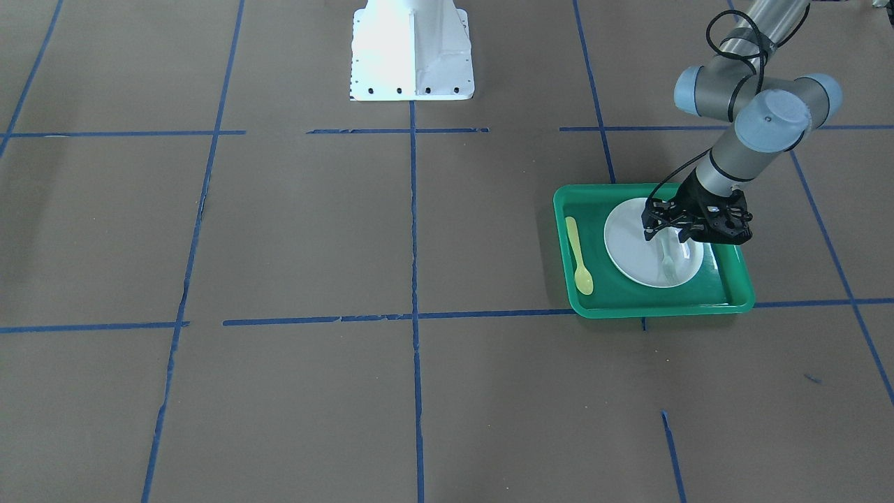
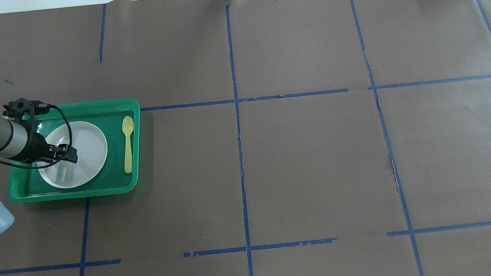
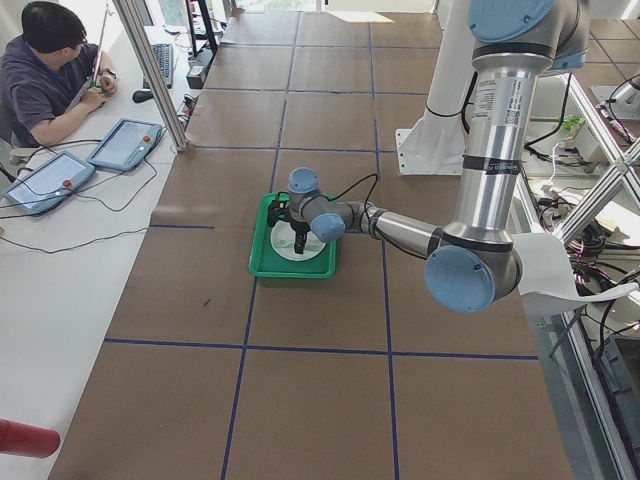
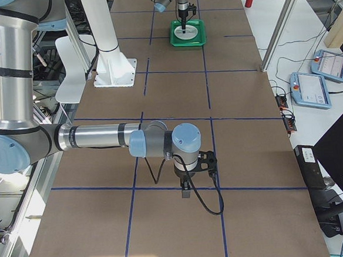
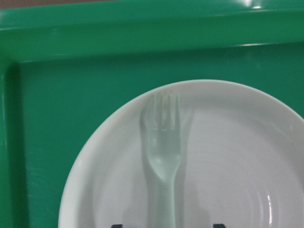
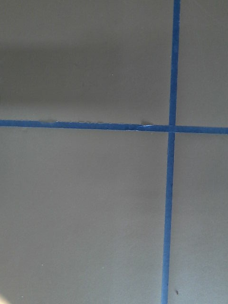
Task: Place fork
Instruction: 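Move the left gripper over the plate and grasp the pale green fork, then carry the fork off the plate and lower it onto the tray beside the plate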
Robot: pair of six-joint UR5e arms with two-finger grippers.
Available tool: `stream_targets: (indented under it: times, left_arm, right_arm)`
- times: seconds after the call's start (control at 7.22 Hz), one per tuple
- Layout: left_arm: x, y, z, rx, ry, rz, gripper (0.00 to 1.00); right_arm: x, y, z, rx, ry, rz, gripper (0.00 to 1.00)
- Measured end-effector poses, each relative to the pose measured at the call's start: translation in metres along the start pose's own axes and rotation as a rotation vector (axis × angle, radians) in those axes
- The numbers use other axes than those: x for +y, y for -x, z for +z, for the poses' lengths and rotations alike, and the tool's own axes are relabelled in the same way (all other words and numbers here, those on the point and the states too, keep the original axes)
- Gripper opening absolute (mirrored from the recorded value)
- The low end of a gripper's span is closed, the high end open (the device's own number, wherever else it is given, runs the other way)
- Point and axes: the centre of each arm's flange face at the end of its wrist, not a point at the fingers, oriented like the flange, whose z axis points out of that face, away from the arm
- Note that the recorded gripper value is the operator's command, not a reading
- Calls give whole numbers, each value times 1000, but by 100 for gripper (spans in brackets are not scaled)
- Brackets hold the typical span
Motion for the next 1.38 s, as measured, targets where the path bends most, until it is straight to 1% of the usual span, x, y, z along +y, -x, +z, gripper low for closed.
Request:
stream_targets:
  times: [0.14, 0.28, 0.55, 0.97, 1.25, 1.38]
  left_arm:
    - [0, 1, 0, -1, 1, -1, 8]
    - [0, 1, 0, -3, 3, -2, 0]
    - [0, 0, -1, -3, 3, -4, 0]
    - [-2, -7, -14, 15, -13, 4, 0]
    - [-14, 13, -37, 44, -6, -33, 0]
    - [-18, 29, -45, 43, 0, -63, 0]
  right_arm:
    - [0, 0, 0, 0, 0, 0, 100]
    - [0, 0, 0, 0, 0, 0, 100]
    - [0, 0, 0, 0, 0, 0, 100]
    - [0, 0, 0, 0, 0, 0, 100]
    - [0, 0, 0, 0, 0, 0, 100]
    - [0, 0, 0, 0, 0, 0, 100]
